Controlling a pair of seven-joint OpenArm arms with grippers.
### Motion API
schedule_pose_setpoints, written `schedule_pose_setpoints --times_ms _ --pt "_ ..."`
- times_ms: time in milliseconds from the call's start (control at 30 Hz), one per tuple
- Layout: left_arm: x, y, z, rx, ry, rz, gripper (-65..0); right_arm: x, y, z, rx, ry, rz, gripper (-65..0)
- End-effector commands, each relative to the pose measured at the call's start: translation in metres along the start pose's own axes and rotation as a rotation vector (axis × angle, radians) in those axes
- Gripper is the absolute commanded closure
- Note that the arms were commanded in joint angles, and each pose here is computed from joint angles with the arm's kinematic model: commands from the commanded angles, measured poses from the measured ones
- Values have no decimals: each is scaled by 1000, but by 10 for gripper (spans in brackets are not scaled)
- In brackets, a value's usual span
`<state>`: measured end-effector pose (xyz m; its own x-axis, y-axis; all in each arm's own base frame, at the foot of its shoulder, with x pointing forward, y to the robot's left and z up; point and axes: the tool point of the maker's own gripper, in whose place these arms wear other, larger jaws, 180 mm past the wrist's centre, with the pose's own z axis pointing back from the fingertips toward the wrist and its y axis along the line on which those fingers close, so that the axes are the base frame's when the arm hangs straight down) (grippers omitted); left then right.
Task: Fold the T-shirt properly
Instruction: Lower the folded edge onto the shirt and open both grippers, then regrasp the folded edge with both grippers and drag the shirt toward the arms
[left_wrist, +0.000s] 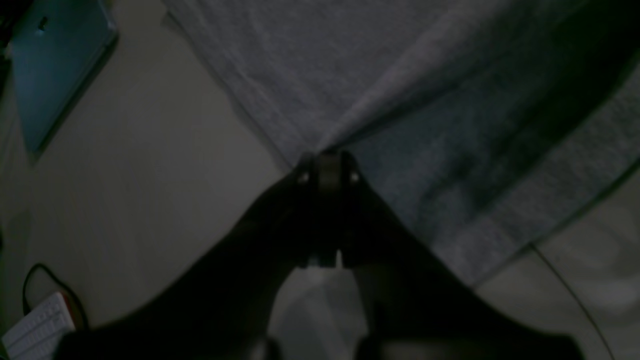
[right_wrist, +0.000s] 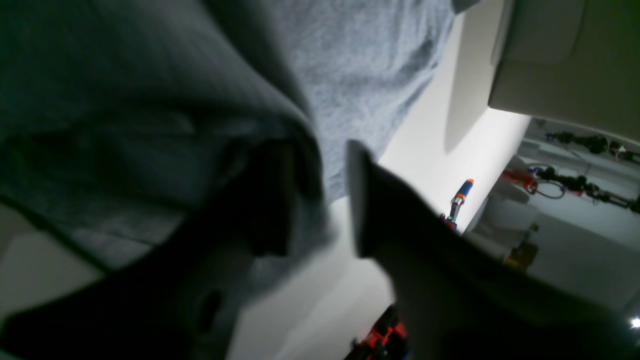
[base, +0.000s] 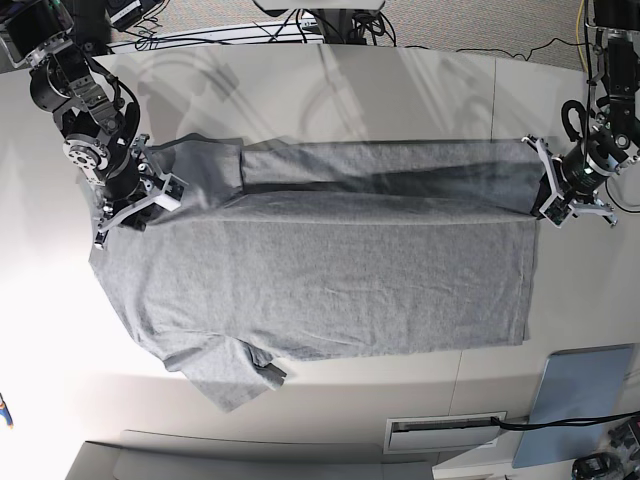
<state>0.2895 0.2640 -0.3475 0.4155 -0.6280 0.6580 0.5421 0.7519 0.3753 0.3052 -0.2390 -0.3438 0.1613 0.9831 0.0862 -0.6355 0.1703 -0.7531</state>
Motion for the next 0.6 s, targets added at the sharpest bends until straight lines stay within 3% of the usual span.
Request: schedule_pose_setpoints --times_ms 0,133,233,267,333,400,433,500,567 --pt "11 15 4 35 -34 -17 -93 -3 -24 2 -82 5 -5 -212" --pt "9 25 5 89 -22 3 -243 -7 -41 5 -179 21 -71 -212" --pt "5 27 6 91 1 64 -260 -11 -37 4 -161 41 -108 -212" --pt "4 24 5 78 4 101 -250 -13 -34 4 -143 47 -136 -211" --pt "4 12 5 25 -5 198 -168 -13 -26 3 -102 49 -219 -203" --pt "4 -4 5 -36 -25 287 -32 -15 -20 3 -87 58 -293 -117" --pt "3 -13 5 -55 -30 312 0 -16 -19 4 -102 68 -322 -64" --pt "-2 -29 3 -80 -28 354 0 -19 -22 5 -155 78 -406 0" --pt "-6 -45 1 -99 -26 392 0 -25 -22 8 -190 93 -487 0"
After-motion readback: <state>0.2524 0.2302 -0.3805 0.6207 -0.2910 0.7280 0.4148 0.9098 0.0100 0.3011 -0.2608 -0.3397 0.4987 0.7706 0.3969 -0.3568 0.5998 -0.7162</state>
